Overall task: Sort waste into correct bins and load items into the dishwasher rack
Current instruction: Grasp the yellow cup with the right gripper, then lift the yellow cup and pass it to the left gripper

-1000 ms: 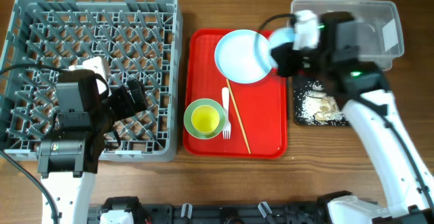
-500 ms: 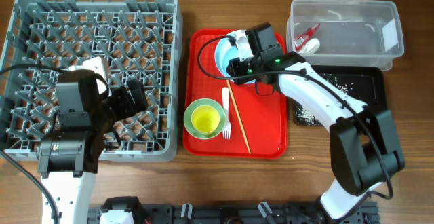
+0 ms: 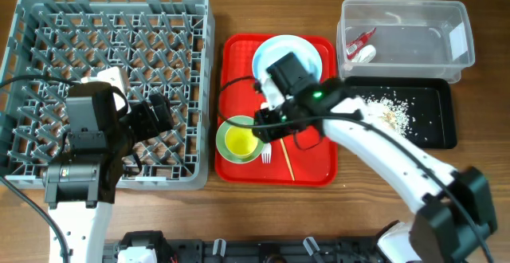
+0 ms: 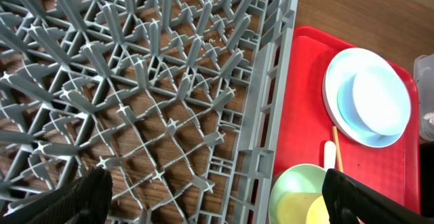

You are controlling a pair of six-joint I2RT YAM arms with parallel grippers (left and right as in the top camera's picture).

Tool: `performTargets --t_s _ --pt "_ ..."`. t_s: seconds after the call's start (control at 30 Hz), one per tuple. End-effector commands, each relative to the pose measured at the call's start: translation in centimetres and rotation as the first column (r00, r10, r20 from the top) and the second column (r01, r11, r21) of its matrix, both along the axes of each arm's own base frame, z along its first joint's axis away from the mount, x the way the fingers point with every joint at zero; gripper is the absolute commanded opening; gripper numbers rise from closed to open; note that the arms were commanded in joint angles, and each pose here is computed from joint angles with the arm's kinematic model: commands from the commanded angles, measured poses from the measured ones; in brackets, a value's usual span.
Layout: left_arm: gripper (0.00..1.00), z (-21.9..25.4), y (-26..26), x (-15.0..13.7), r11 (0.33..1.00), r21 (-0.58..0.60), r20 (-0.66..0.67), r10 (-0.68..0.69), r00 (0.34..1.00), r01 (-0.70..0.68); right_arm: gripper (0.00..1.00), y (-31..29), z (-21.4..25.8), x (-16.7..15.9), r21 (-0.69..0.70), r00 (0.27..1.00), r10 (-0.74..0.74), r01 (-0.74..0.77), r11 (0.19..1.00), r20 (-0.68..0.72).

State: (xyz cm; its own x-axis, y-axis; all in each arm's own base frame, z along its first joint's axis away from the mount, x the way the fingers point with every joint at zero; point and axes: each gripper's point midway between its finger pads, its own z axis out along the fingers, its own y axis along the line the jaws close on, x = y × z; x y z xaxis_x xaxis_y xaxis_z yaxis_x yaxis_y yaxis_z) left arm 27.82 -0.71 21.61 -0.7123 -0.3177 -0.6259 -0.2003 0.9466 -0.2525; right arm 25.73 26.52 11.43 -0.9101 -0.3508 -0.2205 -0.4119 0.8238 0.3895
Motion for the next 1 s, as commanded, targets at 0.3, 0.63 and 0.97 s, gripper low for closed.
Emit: performTargets --t_s 0.3,0.63,0.97 --pt "1.00 0.5 -0.1 0.0 1.000 -0.001 0.006 -0.006 1.000 0.006 0.04 0.4 0.9 4.0 -0.038 0.986 -0.157 0.159 0.987 0.048" --pt "0.99 5.0 -12.4 3.1 0.668 -0.501 0.284 -0.473 0.834 0.550 0.04 -5.3 15.0 9.3 0.502 0.961 -0.276 0.237 0.832 0.003" --pt "1.00 10.9 -17.5 3.6 0.190 -0.552 0.574 -0.620 0.535 0.812 0.04 -2.6 20.6 5.7 0.756 0.998 -0.001 0.052 0.653 -0.068"
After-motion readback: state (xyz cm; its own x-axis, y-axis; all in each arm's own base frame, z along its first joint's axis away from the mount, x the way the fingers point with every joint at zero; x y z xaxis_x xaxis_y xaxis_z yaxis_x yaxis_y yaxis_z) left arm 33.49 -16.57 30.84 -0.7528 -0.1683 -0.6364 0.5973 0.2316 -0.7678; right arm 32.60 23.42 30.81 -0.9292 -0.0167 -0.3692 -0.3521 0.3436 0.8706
